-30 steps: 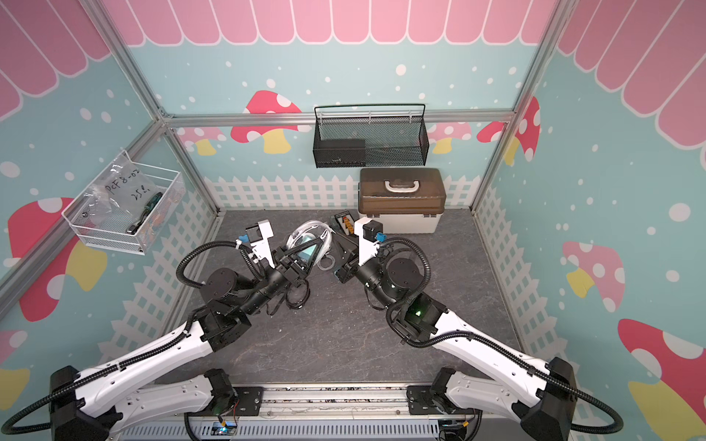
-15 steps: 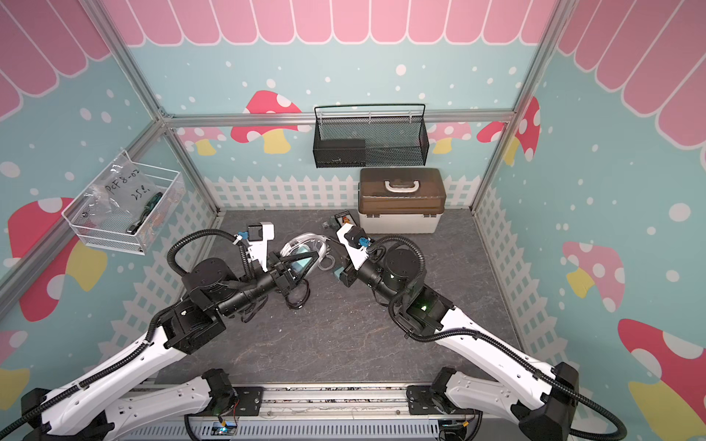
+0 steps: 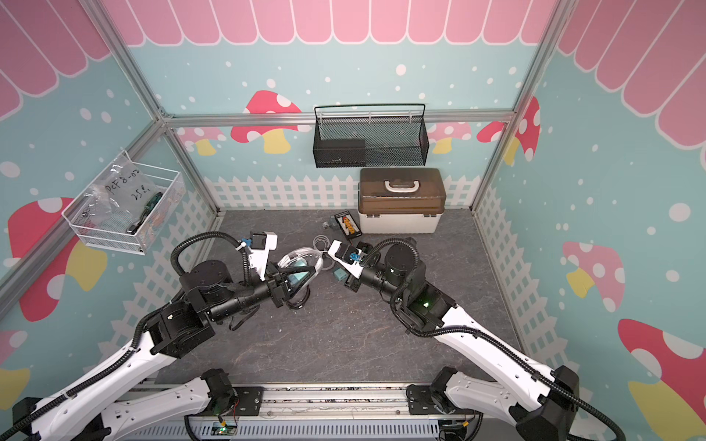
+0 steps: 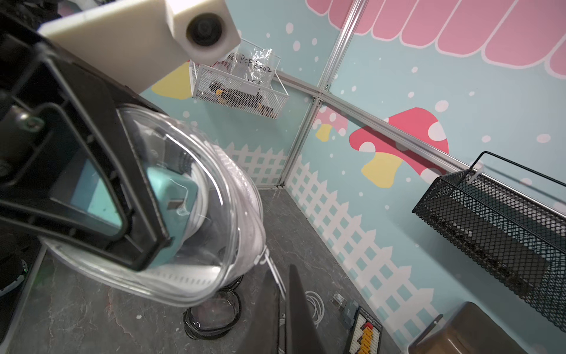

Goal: Pack away charging kits
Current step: Zip the zipper on the storage bag, then place the storage bag at the center of the board.

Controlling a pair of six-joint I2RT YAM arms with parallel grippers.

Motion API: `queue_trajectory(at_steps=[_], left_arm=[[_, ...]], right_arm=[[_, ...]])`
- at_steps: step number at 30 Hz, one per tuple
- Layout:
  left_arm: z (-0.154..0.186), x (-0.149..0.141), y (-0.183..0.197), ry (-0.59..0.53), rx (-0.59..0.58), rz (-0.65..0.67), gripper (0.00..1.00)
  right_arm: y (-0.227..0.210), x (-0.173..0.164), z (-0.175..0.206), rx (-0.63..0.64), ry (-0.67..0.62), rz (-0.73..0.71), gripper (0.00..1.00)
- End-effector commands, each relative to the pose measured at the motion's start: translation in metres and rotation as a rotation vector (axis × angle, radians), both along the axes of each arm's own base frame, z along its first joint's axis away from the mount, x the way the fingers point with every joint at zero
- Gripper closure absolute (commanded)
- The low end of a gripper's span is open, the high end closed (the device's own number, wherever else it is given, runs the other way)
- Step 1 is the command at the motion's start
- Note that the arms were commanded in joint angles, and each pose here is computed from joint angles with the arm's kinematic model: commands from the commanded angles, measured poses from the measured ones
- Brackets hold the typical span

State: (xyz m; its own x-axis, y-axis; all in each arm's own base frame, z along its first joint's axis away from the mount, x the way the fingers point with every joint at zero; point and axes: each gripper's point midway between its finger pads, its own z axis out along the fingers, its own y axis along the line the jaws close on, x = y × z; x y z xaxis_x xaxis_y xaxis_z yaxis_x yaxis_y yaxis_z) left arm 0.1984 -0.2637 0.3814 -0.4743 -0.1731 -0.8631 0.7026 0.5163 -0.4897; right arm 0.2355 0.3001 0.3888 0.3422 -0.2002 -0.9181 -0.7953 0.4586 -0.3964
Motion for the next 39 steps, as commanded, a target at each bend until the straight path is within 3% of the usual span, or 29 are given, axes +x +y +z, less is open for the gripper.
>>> queue_trajectory(at_steps=[1, 14, 19, 23, 28, 30, 32, 36, 39], left_arm=[[-0.033, -0.030, -0.013, 0.101, 0.115, -0.175, 1.00], [-0.060, -0.023, -0.017, 0.170, 0.210, -0.171, 1.00], [-0.065, -0.019, -0.017, 0.185, 0.235, -0.154, 1.00], [-0.070, -0.011, -0.018, 0.194, 0.250, -0.127, 1.00], [-0.080, 0.008, -0.003, 0.218, 0.259, -0.026, 1.00], [-0.087, 0.031, 0.023, 0.237, 0.261, 0.124, 1.00], [-0.098, 0.059, 0.061, 0.276, 0.235, 0.284, 1.00], [-0.126, 0.110, 0.147, 0.383, 0.110, 0.581, 1.00], [-0.156, 0.139, 0.205, 0.450, -0.001, 0.770, 1.00]], right_arm=[[-0.015, 0.021, 0.035, 0.015, -0.139, -0.103, 1.00], [-0.012, 0.020, 0.040, -0.067, -0.205, -0.056, 1.00], [0.001, -0.006, 0.038, -0.095, -0.264, 0.117, 1.00], [0.013, -0.016, 0.044, -0.061, -0.199, 0.220, 1.00], [0.023, 0.004, 0.044, -0.026, -0.124, 0.180, 1.00], [0.020, 0.021, 0.041, -0.018, -0.096, 0.097, 0.88], [0.014, 0.038, 0.036, -0.002, -0.076, -0.005, 0.69], [-0.013, 0.067, 0.021, 0.091, 0.005, -0.232, 0.41], [-0.034, 0.084, -0.008, 0.185, 0.139, -0.386, 0.21]])
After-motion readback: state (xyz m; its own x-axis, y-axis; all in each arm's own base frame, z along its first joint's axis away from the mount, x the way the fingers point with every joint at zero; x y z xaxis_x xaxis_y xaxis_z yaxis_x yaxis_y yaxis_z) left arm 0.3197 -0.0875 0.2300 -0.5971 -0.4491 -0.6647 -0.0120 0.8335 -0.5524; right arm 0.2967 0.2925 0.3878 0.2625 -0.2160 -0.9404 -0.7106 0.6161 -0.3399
